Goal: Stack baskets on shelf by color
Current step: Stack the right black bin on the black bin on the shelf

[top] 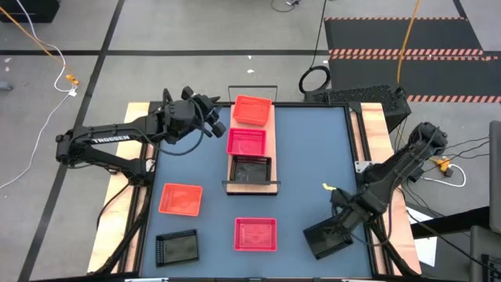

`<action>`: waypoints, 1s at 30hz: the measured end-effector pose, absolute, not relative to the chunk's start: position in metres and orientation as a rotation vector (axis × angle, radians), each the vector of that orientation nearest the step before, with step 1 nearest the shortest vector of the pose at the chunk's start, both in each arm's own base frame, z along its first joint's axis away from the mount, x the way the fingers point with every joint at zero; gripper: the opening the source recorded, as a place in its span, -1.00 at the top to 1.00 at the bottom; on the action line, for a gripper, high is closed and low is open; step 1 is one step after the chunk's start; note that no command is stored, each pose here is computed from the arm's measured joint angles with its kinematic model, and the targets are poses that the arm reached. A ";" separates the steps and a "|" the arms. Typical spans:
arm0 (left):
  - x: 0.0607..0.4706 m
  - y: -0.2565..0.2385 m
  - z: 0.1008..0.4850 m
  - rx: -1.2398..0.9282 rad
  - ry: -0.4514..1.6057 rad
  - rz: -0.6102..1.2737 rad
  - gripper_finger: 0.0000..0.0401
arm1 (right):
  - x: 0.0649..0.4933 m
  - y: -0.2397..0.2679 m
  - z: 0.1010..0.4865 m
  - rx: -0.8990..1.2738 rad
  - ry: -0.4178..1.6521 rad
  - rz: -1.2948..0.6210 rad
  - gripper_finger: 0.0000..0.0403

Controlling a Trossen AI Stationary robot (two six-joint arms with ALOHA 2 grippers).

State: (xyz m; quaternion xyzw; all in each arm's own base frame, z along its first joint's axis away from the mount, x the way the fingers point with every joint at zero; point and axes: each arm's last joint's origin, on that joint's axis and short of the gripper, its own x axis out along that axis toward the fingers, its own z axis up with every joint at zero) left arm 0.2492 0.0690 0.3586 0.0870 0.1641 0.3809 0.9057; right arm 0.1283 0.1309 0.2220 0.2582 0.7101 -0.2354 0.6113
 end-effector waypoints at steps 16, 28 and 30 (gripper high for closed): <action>0.250 0.069 0.363 0.201 0.299 0.788 0.44 | 0.105 0.127 0.177 1.068 1.550 -0.346 0.19; 0.250 0.069 0.362 0.184 0.303 0.789 0.44 | 0.110 0.131 0.184 1.153 1.462 -0.292 0.26; 0.250 0.069 0.362 0.184 0.305 0.789 0.44 | 0.112 0.133 0.182 1.155 1.462 -0.291 0.27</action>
